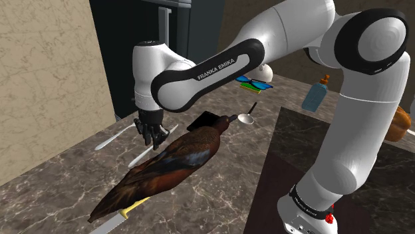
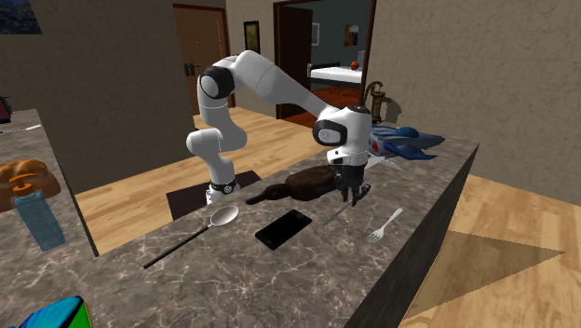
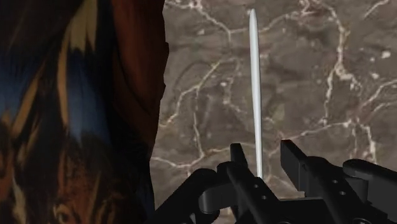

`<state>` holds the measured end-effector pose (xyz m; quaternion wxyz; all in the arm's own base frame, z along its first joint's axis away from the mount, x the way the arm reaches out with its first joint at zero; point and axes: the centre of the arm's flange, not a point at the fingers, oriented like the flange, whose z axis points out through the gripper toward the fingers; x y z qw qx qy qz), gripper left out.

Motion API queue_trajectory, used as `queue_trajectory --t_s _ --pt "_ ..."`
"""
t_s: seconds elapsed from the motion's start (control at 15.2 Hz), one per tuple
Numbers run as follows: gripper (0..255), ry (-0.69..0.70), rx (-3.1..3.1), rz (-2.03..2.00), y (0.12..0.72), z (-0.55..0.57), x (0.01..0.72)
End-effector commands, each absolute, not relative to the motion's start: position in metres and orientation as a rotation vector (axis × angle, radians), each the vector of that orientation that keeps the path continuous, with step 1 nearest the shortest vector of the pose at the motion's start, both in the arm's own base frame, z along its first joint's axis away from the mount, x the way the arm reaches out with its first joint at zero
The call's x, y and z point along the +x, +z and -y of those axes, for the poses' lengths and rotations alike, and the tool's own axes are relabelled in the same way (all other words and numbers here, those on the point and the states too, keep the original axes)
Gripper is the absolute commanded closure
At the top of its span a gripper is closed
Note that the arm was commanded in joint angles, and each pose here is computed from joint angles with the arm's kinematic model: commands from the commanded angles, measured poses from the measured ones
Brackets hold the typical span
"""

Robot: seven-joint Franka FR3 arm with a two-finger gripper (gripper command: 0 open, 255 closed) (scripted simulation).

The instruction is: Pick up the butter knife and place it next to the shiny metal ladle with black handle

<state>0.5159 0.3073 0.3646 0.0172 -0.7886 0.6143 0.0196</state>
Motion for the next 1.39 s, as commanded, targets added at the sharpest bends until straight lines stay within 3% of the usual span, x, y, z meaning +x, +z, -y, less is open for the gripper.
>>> queue_trajectory --t_s 0.0,0.46,1.32 --pt "255 0.061 -2.451 -1.909 0.365 -0.307 0.516" --pt "255 0.061 -2.451 -1.909 0.365 -0.307 0.516" --pt "255 0.061 -2.451 -1.909 0.433 -0.307 0.516"
